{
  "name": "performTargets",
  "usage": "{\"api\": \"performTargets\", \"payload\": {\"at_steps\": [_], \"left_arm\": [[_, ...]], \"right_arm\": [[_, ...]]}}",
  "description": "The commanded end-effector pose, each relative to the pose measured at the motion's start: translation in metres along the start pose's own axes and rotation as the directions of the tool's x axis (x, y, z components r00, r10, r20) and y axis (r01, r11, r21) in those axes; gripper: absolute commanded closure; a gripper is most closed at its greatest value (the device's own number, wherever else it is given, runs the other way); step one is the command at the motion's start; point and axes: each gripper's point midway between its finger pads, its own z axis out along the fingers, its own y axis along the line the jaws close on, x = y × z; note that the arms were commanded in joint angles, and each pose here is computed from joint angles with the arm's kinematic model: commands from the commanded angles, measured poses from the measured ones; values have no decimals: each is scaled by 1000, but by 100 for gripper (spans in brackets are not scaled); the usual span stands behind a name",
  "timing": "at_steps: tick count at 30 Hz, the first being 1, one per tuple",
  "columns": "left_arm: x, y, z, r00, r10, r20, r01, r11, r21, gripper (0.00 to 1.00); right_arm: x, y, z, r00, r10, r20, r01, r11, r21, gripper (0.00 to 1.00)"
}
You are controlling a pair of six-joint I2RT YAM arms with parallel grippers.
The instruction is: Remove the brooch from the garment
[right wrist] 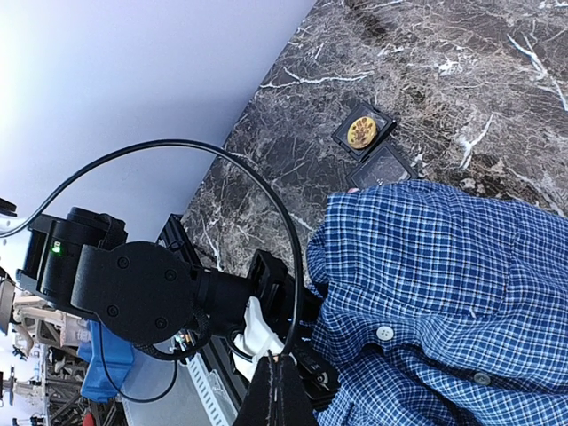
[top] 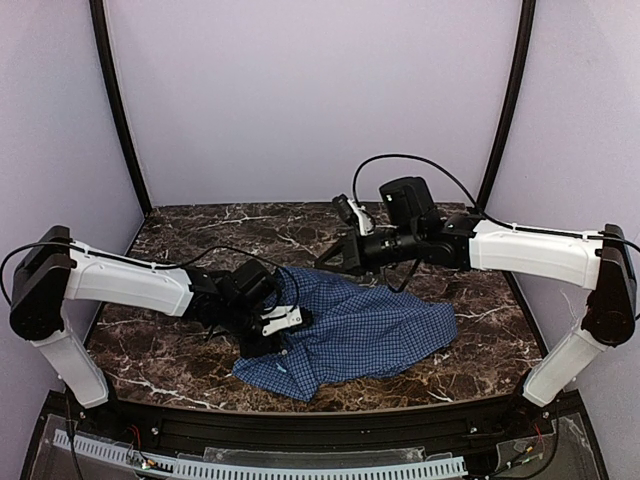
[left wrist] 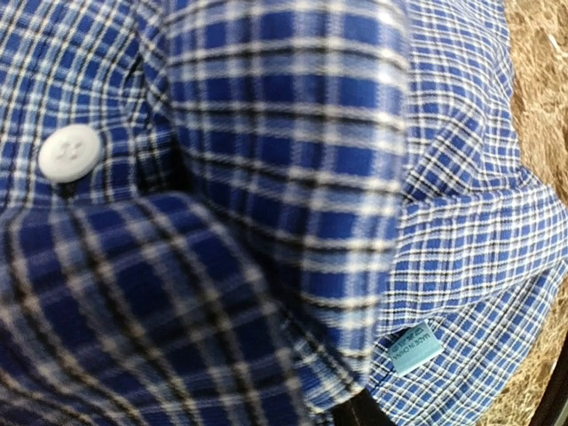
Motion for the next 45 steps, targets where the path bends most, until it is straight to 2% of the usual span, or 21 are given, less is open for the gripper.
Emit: {"api": "performTargets", "payload": {"at_steps": [1, 7, 10, 14, 20, 24, 30, 32, 33, 35, 36, 37, 38, 39, 40, 42, 43, 45], "left_arm": [[0, 0, 0, 1000, -7, -4, 7, 1000, -8, 79], [-14, 1, -20, 992, -109, 65, 110, 994, -7, 98], [-24, 0, -34, 978, -178, 110, 177, 984, 17, 99], [-38, 1, -57, 933, -310, 180, 299, 950, 90, 99], [-48, 5, -82, 803, -558, 209, 487, 817, 308, 99], [-40, 4, -86, 710, -687, 155, 578, 693, 431, 99], [-30, -3, -87, 597, -797, 94, 641, 544, 542, 99], [-25, -3, -86, 562, -823, 81, 656, 503, 563, 99], [-22, -1, -86, 557, -826, 85, 661, 503, 557, 99], [-14, -2, -84, 585, -806, 91, 659, 538, 526, 99], [-13, 2, -86, 615, -776, 136, 639, 592, 491, 99], [-10, 2, -87, 636, -758, 147, 630, 620, 468, 97], [-10, 8, -90, 681, -704, 202, 591, 691, 417, 94], [-6, 6, -90, 706, -679, 201, 578, 717, 389, 88], [-5, 12, -91, 749, -620, 236, 536, 775, 335, 86], [-5, 13, -89, 801, -547, 241, 481, 829, 285, 78], [-5, 8, -86, 823, -521, 226, 459, 844, 277, 70], [-12, 4, -81, 862, -455, 222, 399, 881, 255, 65]], "right_arm": [[-9, 7, -7, 1000, -12, 24, 12, 1000, -22, 100], [-12, 5, -10, 1000, -3, 30, 4, 1000, -24, 100], [-14, 6, -12, 999, -3, 34, 3, 1000, -26, 100], [-17, 6, -12, 999, -1, 37, 3, 999, -34, 100], [-20, 9, -15, 999, -1, 48, 3, 999, -47, 100], [-18, 10, -13, 999, 2, 40, 1, 998, -61, 100], [-17, 10, -13, 999, -4, 35, 6, 998, -66, 100], [-15, 10, -14, 999, -2, 34, 4, 998, -67, 100], [-15, 10, -14, 999, 1, 36, 2, 998, -66, 100], [-14, 10, -16, 999, 2, 43, 1, 998, -66, 100], [-13, 9, -17, 999, 3, 44, 0, 998, -63, 100], [-13, 8, -17, 999, 4, 47, -1, 998, -62, 100], [-12, 8, -17, 999, 4, 48, -1, 998, -62, 100], [-12, 8, -17, 999, 4, 49, -1, 998, -63, 100], [-13, 8, -17, 999, 5, 48, -2, 998, -62, 100], [-14, 8, -17, 999, 5, 52, -2, 998, -61, 100], [-14, 8, -17, 999, 5, 53, -2, 998, -59, 100], [-16, 9, -18, 998, 2, 60, 2, 998, -57, 100]]}}
